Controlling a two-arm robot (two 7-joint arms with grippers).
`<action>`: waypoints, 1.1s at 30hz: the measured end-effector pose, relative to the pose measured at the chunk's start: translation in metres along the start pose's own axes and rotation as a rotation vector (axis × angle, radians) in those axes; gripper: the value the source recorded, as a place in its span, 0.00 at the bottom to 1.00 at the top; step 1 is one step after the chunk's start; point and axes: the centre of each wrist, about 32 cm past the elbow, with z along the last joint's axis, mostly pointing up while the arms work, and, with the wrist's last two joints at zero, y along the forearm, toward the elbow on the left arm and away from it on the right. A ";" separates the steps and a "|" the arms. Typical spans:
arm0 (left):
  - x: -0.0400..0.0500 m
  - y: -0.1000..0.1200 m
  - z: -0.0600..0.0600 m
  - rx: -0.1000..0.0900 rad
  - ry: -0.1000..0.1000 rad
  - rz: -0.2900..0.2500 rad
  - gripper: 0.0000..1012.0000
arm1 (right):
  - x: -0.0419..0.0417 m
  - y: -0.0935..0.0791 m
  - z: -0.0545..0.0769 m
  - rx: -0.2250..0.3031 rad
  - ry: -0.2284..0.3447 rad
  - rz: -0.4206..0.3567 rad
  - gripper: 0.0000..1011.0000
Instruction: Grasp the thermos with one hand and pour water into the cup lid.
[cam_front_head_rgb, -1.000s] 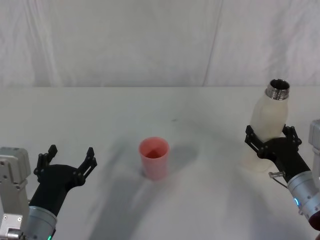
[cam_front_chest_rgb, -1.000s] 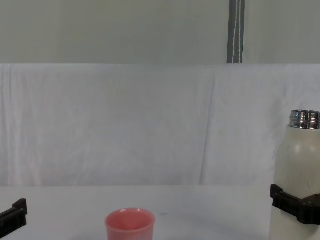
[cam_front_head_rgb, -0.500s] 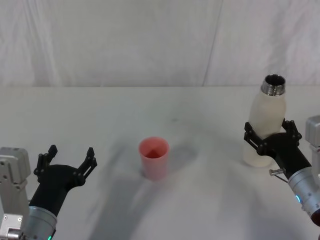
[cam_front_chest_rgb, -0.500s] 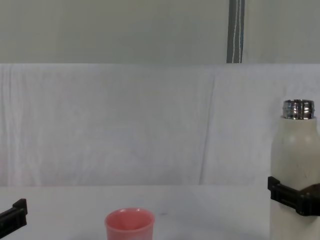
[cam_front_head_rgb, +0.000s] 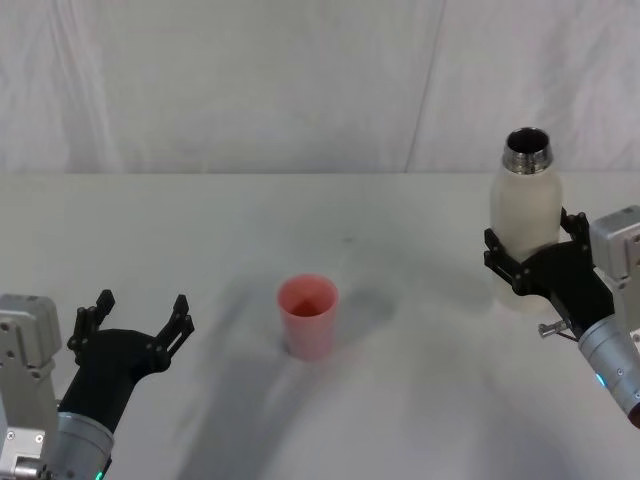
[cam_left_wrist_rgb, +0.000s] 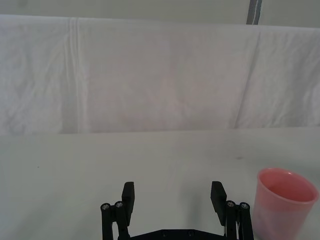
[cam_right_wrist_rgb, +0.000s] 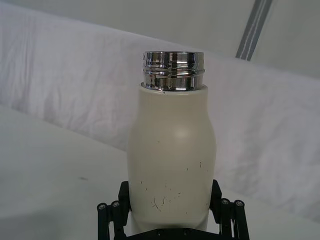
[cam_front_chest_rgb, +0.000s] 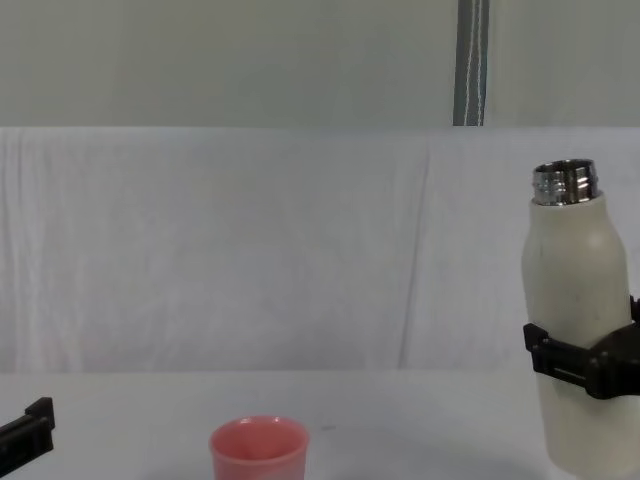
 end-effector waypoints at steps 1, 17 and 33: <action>0.0000 0.000 0.000 0.000 0.000 0.000 0.99 | 0.0004 0.000 0.001 0.000 -0.010 0.002 0.94; 0.0000 0.000 0.000 0.000 0.000 0.000 0.99 | 0.0051 0.008 0.023 -0.007 -0.227 0.048 0.94; 0.0000 0.000 0.000 0.000 0.000 0.000 0.99 | 0.0139 0.026 0.039 0.004 -0.319 0.115 0.94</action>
